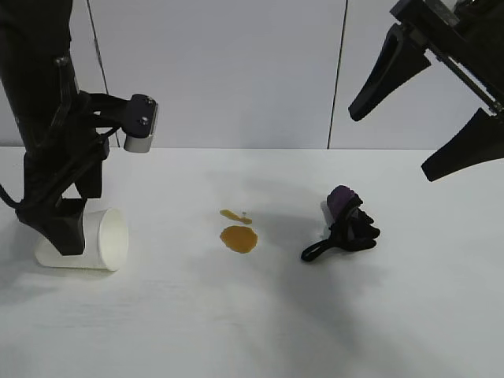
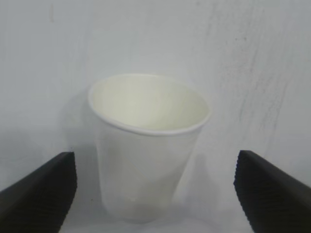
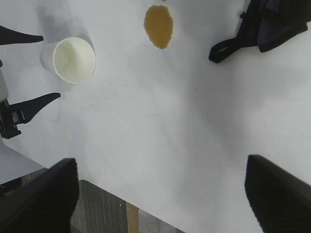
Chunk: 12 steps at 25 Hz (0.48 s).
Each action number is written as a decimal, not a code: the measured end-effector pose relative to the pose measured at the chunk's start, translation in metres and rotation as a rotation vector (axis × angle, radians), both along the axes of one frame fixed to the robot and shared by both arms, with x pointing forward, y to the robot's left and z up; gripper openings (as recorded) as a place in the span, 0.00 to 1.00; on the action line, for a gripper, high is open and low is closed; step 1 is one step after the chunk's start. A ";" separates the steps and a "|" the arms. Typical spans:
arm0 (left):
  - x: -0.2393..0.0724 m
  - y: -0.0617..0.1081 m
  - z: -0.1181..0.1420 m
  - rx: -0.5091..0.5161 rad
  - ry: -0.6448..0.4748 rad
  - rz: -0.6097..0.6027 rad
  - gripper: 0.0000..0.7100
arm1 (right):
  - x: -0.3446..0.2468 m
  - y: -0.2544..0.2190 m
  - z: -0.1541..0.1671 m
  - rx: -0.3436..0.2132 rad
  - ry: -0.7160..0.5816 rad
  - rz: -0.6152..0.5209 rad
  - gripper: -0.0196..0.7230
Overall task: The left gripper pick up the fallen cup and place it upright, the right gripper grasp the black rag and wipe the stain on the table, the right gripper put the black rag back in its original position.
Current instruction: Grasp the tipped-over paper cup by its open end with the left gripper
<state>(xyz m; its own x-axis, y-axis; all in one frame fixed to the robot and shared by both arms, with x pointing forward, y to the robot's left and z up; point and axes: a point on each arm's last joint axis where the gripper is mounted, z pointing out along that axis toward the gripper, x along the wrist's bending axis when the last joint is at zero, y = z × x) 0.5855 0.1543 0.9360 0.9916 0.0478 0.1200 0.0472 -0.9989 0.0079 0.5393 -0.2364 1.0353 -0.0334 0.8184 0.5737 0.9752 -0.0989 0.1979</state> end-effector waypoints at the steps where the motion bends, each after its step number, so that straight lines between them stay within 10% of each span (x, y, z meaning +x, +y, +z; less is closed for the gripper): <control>1: 0.000 0.000 -0.004 0.004 0.007 -0.001 0.89 | 0.000 0.000 0.000 -0.001 0.000 0.000 0.89; 12: 0.007 -0.003 -0.026 0.001 0.006 -0.005 0.89 | 0.000 0.000 0.000 -0.007 0.000 0.003 0.89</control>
